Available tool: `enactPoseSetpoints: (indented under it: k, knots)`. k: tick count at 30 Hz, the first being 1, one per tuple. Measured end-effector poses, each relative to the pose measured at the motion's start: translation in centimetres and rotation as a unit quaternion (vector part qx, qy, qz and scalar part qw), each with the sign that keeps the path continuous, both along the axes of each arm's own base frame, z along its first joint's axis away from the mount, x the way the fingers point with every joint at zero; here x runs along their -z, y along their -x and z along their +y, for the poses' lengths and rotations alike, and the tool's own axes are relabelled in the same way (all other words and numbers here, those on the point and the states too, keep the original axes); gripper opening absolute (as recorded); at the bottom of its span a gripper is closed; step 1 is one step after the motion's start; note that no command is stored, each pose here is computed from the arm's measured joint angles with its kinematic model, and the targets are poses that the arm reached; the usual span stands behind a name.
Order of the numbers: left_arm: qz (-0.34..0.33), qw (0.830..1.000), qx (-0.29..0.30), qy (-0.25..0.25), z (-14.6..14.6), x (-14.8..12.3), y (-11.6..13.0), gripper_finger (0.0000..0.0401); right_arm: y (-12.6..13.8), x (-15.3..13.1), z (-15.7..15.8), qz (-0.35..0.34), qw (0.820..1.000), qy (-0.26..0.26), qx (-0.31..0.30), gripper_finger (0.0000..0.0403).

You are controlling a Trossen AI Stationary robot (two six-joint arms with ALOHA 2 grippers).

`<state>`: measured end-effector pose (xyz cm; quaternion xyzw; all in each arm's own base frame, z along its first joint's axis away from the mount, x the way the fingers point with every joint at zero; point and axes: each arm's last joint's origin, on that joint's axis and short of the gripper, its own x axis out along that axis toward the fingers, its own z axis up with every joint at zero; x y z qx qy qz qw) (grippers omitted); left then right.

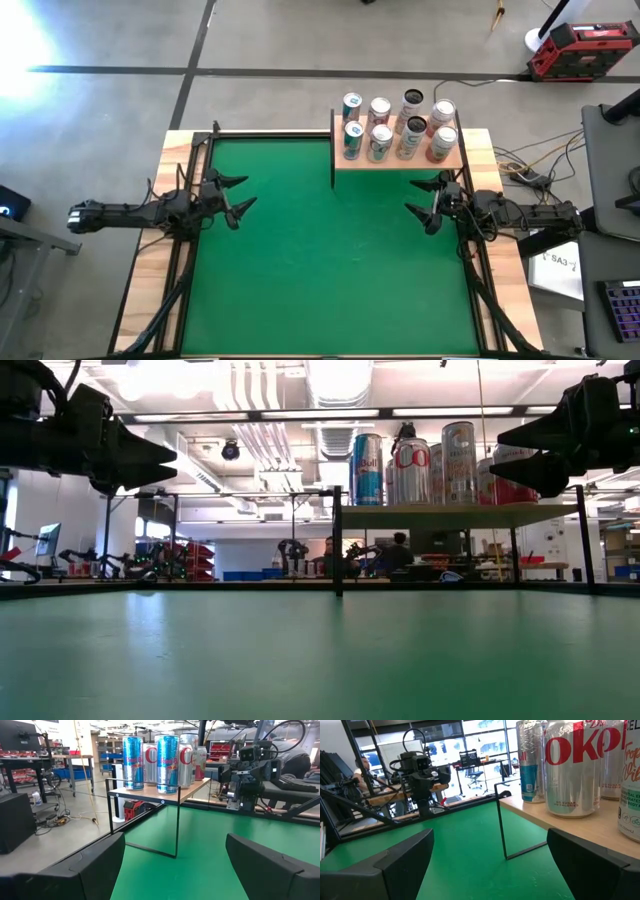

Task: Place canned beverage on shelf
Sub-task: Return to Home Position

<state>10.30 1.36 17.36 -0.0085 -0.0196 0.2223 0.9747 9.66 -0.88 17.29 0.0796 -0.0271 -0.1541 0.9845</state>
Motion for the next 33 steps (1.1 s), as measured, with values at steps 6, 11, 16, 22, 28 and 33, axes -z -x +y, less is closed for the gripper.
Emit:
enactPoseSetpoints:
  k: [6,11,16,22,28,33]
  knots:
    - [0.005,1.0,0.0,0.0,0.0,0.08,-0.07,0.0332,0.0,0.0,0.0,0.0,1.0,0.0,0.0,0.038]
    - [0.008,1.0,0.0,0.0,0.0,0.14,-0.12,0.0332,0.0,0.0,0.0,0.0,1.0,0.0,0.0,0.038]
    - [0.011,1.0,0.0,0.0,0.0,0.19,-0.16,0.0332,0.0,0.0,0.0,0.0,1.0,0.0,0.0,0.038]
    - [0.015,1.0,0.0,0.0,0.01,0.25,-0.2,0.0332,0.0,0.0,0.0,0.0,1.0,0.0,0.0,0.038]
    - [0.014,1.0,0.0,0.0,0.01,0.24,-0.2,0.0332,0.0,0.0,0.0,0.0,1.0,0.0,0.0,0.038]
    - [0.014,1.0,0.0,0.0,0.0,0.24,-0.2,0.0332,0.0,0.0,0.0,0.0,1.0,0.0,0.0,0.038]
